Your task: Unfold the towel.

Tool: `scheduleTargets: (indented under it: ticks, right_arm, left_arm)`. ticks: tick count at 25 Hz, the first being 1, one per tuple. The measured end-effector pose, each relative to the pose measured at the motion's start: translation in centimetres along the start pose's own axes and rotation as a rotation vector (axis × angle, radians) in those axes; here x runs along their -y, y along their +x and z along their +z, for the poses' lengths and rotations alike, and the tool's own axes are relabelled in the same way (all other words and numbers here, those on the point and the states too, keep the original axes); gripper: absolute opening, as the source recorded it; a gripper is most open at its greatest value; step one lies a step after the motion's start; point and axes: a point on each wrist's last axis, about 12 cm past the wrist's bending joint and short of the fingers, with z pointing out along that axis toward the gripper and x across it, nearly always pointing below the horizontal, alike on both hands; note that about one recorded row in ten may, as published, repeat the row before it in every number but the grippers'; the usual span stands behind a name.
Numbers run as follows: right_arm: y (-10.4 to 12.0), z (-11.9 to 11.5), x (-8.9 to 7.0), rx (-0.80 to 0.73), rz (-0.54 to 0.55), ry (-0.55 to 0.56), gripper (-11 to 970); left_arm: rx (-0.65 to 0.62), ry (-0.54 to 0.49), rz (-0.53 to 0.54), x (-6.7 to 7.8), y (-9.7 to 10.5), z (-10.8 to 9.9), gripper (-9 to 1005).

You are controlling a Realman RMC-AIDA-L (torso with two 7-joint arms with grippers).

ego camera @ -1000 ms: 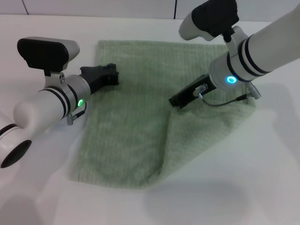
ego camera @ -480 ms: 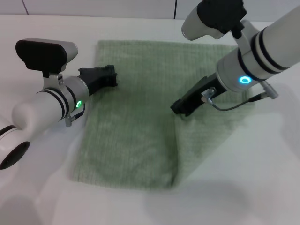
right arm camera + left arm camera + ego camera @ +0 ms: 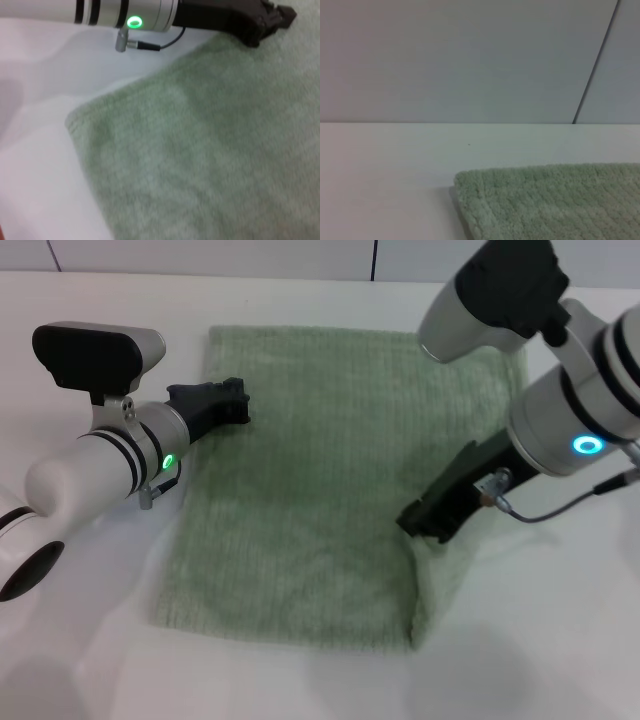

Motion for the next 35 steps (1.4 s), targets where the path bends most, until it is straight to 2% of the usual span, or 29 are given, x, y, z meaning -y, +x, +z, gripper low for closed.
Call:
scheduleTargets:
  ticks: [9, 17, 20, 30, 32, 35]
  right_arm:
    - [2.5, 0.2, -0.5, -0.106, 0.042, 0.007, 59]
    - [4.3, 1.1, -0.2, -0.195, 0.094, 0.007, 78]
    - [5.0, 1.6, 0.3, -0.25, 0.092, 0.038, 85]
    - [4.1, 0.9, 0.6, -0.254, 0.053, 0.095, 108]
    - [4.0, 0.8, 0.6, -0.253, 0.049, 0.103, 322]
    - [3.0, 0.0, 0.8, -0.201, 0.021, 0.154, 331]
  left_arm:
    - [0.003, 0.0, -0.001, 0.0, 0.0, 0.0, 100]
    - [0.001, -0.006, 0.001, -0.2, 0.1, -0.1, 103]
    - [0.0, -0.007, 0.002, -0.3, 0.1, -0.1, 105]
    - [0.002, -0.006, 0.005, -0.3, 0.1, -0.1, 109]
    - [0.003, -0.006, 0.005, -0.3, 0.1, -0.1, 110]
    - [0.004, -0.005, 0.005, -0.3, 0.0, -0.1, 112]
